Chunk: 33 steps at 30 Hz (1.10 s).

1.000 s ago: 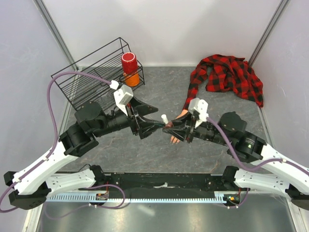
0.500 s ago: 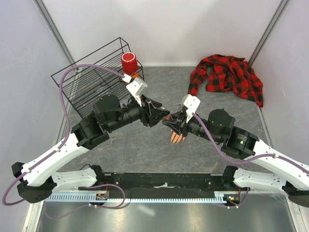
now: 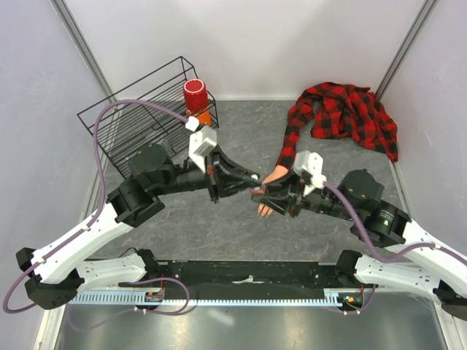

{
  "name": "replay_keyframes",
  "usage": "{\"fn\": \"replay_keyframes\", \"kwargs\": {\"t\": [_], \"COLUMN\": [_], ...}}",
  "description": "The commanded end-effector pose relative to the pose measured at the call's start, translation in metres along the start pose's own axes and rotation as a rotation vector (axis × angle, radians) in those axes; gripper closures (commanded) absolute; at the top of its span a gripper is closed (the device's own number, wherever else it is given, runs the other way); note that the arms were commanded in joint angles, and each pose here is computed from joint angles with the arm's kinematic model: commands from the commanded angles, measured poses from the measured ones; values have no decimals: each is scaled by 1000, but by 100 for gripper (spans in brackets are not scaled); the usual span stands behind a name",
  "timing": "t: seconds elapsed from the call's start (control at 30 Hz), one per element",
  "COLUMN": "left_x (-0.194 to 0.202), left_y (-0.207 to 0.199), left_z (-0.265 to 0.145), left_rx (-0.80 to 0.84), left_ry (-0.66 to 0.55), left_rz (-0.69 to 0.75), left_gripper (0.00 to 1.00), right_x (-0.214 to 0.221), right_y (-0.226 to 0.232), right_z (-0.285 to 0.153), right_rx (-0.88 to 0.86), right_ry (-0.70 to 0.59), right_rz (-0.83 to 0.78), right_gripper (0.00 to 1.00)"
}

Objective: Paint the nails

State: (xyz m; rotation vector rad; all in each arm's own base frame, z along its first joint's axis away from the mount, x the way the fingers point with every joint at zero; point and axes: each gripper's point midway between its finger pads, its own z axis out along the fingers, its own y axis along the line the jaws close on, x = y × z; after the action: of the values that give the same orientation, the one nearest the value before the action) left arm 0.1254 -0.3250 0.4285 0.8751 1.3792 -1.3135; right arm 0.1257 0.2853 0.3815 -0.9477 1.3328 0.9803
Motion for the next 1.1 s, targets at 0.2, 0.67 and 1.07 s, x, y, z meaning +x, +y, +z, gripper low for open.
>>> {"fn": "replay_keyframes", "kwargs": {"t": [0.2,0.67,1.07], "left_x": [10,-30,-20], "left_y": [-62,59,99], "left_z": [-7,-37,-4], "left_rx": [413,-425,-563], "left_ry": [-49,-155,-65], "left_rz": [103,7,4], "left_gripper": [98,28,46], "right_x": [-64,-8,-13], "right_y": [131,-67,-85], "right_z": [-55,10,19], "right_rx": [-788,367,451], "right_ry": [-287,-8,-5], "right_rz": [69,-52,-95], "right_gripper": [100,100,100]}}
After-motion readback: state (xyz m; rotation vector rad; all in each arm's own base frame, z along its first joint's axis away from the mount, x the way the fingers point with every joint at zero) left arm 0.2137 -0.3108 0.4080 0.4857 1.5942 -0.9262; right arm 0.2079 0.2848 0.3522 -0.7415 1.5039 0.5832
